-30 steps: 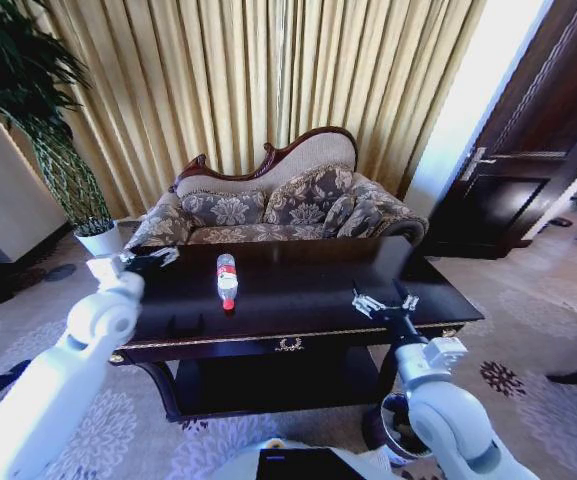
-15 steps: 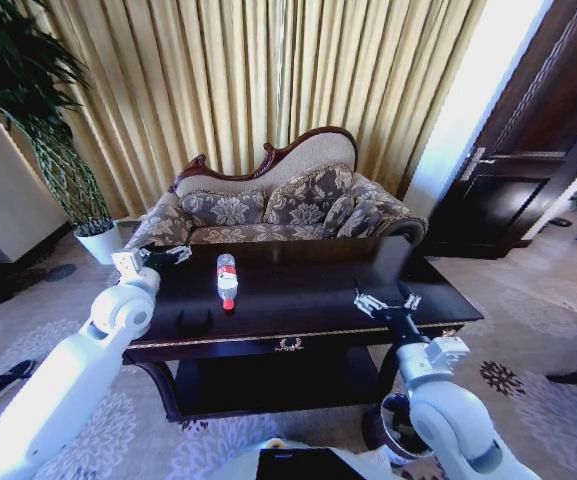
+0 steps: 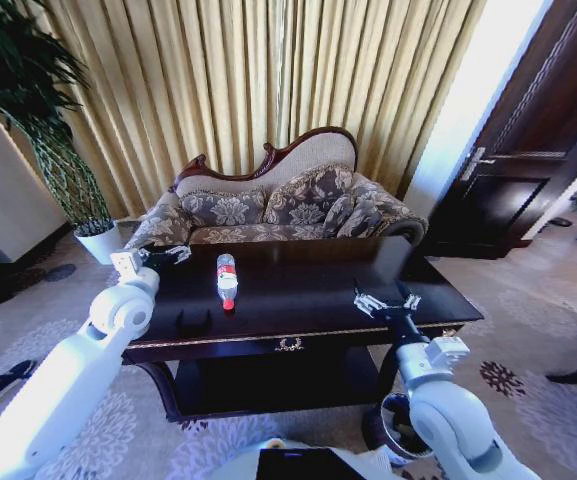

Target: Move to the front of the table and place the trash on the table into the trash bin.

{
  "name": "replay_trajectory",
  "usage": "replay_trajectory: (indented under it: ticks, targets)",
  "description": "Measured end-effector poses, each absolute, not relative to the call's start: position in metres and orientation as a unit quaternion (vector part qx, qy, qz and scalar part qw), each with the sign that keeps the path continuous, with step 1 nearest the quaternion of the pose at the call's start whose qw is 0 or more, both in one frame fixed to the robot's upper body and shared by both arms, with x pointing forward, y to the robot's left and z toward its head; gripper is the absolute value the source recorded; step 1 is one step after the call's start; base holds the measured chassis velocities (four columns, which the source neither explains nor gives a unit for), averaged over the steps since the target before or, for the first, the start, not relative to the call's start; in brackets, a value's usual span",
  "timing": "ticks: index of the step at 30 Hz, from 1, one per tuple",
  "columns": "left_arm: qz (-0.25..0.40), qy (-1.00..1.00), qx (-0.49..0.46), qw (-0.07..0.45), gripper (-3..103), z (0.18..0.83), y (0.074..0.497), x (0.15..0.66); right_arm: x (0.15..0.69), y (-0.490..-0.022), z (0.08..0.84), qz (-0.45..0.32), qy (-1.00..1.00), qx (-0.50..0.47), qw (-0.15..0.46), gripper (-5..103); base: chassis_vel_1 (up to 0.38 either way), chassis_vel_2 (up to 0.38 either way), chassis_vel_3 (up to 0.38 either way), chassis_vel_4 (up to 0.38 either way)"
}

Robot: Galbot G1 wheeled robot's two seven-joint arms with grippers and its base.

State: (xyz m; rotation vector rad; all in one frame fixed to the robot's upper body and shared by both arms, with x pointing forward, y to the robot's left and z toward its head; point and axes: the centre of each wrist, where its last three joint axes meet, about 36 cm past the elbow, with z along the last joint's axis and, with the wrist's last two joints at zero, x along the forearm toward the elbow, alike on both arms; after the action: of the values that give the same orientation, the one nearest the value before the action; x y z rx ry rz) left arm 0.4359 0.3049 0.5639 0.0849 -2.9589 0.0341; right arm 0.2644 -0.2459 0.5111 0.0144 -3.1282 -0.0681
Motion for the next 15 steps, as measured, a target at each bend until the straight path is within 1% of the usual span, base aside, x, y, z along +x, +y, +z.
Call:
replay_trajectory:
  ticks: [15]
  targets:
    - [0.012,-0.995,0.028,0.090,100,0.5640,0.3051,0.4358,0.2644,-0.2458,0.5111,-0.022,-1.000,0.005,0.006,100,0.000,0.000,0.000,0.000]
